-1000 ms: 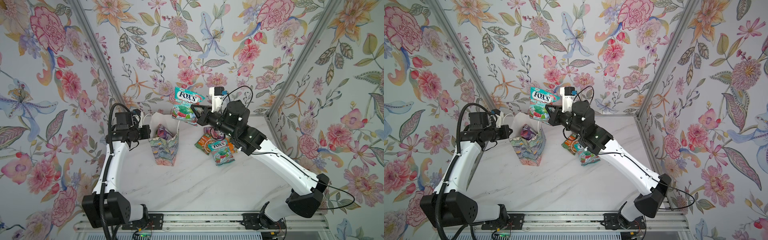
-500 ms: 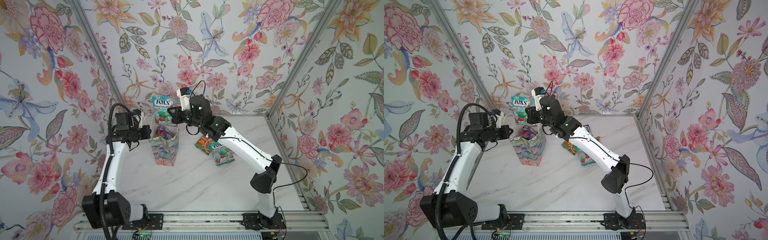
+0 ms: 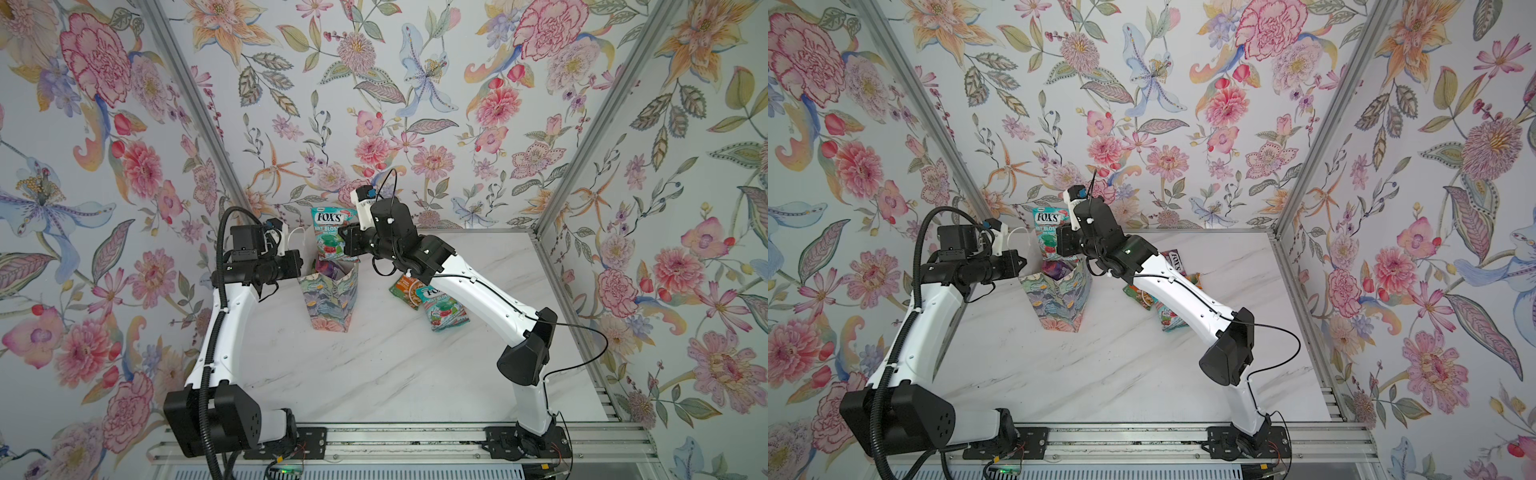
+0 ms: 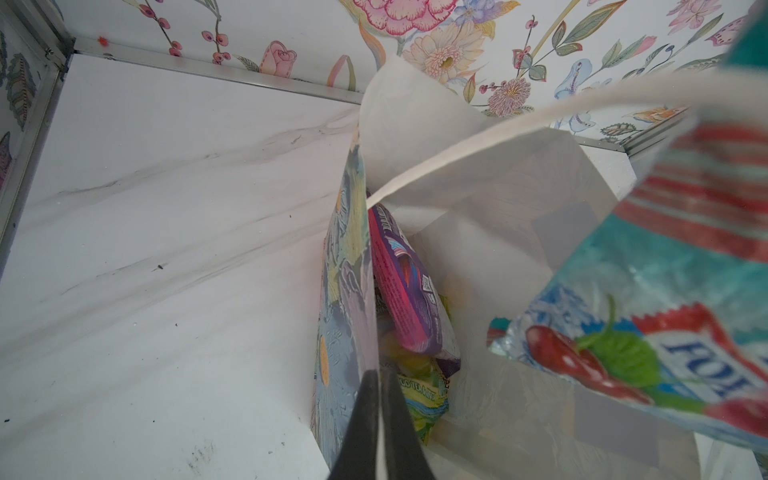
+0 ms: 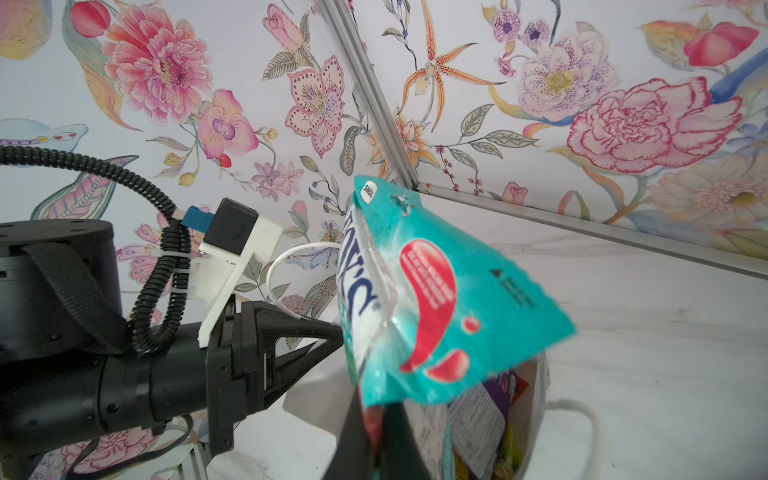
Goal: Place the snacks into the paper bag
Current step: 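Lower the teal bag into the paper bag and open the right gripper, then move the right gripper back down to the remaining snack pile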
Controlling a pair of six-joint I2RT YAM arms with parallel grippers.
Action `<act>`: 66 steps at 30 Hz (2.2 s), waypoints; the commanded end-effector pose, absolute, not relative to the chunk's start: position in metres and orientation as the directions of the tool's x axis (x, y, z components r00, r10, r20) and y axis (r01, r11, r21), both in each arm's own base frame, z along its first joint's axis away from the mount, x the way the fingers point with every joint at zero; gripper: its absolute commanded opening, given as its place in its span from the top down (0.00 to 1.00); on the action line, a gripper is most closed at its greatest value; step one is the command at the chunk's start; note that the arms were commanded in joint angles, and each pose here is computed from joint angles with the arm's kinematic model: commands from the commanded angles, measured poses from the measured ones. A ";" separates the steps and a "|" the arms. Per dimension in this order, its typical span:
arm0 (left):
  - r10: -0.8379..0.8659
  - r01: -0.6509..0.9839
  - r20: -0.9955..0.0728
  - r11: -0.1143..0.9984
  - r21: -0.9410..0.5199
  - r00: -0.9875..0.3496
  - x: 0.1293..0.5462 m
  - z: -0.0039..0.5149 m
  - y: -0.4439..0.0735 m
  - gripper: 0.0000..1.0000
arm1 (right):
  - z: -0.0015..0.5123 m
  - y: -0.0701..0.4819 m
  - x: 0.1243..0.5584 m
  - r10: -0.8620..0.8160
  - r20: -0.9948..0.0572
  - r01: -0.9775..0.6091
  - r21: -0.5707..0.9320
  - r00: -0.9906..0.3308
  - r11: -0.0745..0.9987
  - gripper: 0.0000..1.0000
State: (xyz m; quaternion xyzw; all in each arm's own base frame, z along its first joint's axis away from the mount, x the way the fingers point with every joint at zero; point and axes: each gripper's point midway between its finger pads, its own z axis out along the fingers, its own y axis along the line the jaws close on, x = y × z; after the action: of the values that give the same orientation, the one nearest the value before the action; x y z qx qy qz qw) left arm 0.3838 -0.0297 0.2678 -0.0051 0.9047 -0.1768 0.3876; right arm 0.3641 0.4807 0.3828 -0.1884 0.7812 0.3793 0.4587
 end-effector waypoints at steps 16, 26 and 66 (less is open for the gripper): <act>-0.137 0.155 -0.712 0.931 -0.329 -0.689 0.381 0.272 -0.035 0.98 | 0.352 0.511 0.384 0.107 -0.763 -0.595 0.576 -0.637 0.561 0.92; -0.132 0.154 -0.708 0.933 -0.325 -0.693 0.381 0.269 -0.035 0.98 | 0.375 0.480 0.395 0.181 -0.776 -0.577 0.582 -0.604 0.572 0.54; -0.136 0.150 -0.706 0.933 -0.328 -0.695 0.380 0.267 -0.035 0.98 | 0.128 0.120 0.347 0.316 -0.539 0.060 0.438 -0.781 0.897 0.30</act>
State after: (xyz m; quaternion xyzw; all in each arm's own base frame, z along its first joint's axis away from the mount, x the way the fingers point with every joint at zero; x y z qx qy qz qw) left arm 0.3835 -0.0301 0.2666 -0.0046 0.9050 -0.1777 0.3865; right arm 0.3478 0.1146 0.1417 0.1239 0.9142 0.1963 0.3322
